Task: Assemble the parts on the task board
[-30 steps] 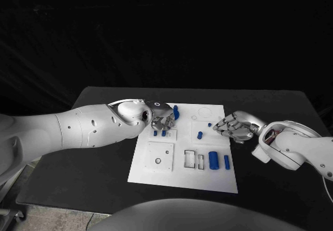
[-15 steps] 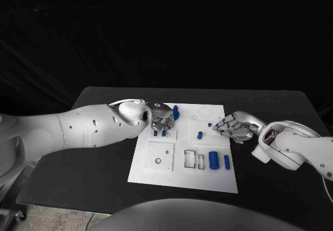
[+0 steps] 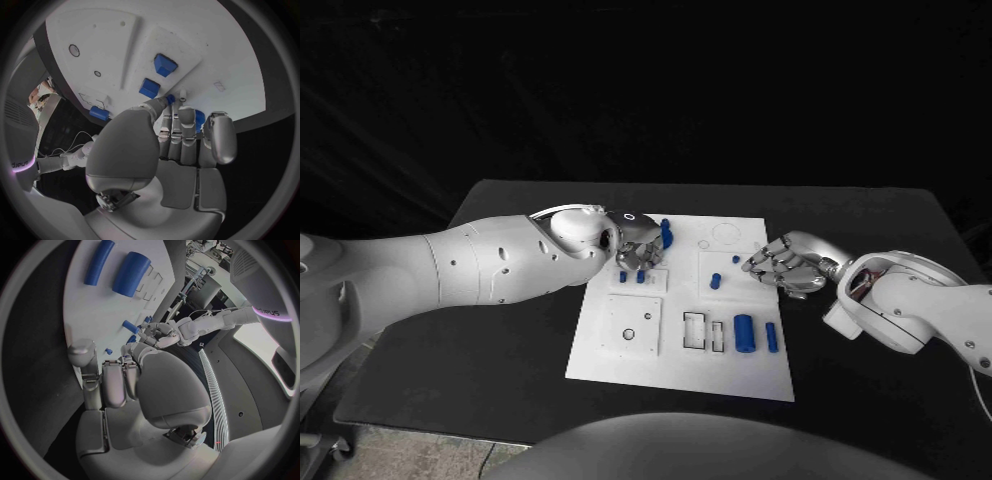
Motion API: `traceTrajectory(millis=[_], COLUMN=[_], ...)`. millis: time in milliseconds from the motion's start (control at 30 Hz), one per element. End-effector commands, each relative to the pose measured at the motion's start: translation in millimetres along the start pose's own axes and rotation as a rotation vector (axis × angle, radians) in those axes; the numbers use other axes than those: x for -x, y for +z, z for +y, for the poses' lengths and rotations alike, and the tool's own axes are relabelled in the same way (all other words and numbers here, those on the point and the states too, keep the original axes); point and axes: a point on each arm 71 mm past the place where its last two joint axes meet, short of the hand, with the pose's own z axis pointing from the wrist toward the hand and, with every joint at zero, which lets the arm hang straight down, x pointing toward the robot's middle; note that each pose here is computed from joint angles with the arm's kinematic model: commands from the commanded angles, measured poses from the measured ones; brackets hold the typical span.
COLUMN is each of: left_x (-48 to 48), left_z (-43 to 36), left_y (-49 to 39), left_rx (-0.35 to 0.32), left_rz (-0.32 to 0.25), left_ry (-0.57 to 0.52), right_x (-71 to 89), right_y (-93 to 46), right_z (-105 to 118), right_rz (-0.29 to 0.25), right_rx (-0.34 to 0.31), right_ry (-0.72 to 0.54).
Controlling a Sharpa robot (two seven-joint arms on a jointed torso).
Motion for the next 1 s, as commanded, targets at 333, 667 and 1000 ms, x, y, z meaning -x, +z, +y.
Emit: traceTrajectory(millis=[333,667,1000], left_x=[-3.5,-3.3,-2.9], left_z=[-4.1,-6.1,-9.1], left_y=[2.5,3.0,3.5], left_rx=[-0.011,-0.006,-0.011], left_rz=[0.013,0.016,-0.006], left_ry=[0.059,0.13,0.174], right_x=[-1.8,-2.6,-4.4], right_y=[0.4,0.6,0.5], right_z=[0.7,0.9,-0.1], right_rz=[0.015,0.015,0.018], right_rx=[0.002,0.004,0.004], right_ry=[0.006,0.007,0.009])
